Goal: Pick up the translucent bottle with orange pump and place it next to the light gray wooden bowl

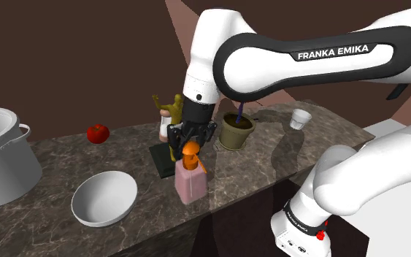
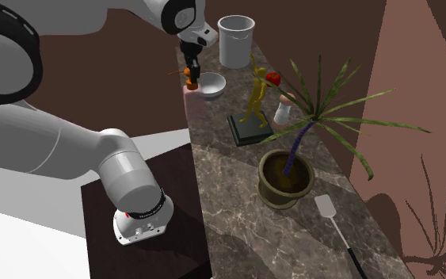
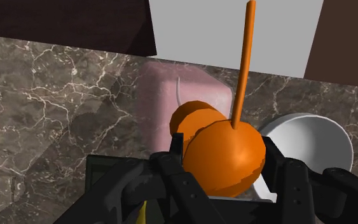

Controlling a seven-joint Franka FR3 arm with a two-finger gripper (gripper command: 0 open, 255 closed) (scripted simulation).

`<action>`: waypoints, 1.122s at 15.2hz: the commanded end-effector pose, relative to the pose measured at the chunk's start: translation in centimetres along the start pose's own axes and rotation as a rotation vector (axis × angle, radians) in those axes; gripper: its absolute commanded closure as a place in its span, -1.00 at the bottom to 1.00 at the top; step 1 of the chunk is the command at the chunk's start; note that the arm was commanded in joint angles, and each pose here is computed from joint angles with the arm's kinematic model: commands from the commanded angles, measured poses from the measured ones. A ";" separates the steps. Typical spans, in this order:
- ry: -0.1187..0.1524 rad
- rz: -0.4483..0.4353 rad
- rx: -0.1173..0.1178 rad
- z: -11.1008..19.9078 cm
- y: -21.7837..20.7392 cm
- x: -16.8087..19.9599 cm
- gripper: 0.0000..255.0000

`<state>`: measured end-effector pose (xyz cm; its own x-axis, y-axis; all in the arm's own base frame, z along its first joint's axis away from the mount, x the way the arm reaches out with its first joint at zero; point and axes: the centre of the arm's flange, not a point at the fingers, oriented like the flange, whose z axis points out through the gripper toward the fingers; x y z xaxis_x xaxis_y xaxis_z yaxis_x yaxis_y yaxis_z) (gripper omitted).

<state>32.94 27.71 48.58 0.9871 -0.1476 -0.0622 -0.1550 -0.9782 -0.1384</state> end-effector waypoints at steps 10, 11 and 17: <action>0.001 0.000 0.000 5.8 0.8 0.4 1.00; 0.001 0.000 0.000 6.3 0.9 0.4 1.00; 0.001 0.000 0.000 9.2 1.3 0.6 1.00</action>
<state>32.93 27.68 39.75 0.9871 -0.1477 -0.0621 -0.1551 -0.9781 -0.1385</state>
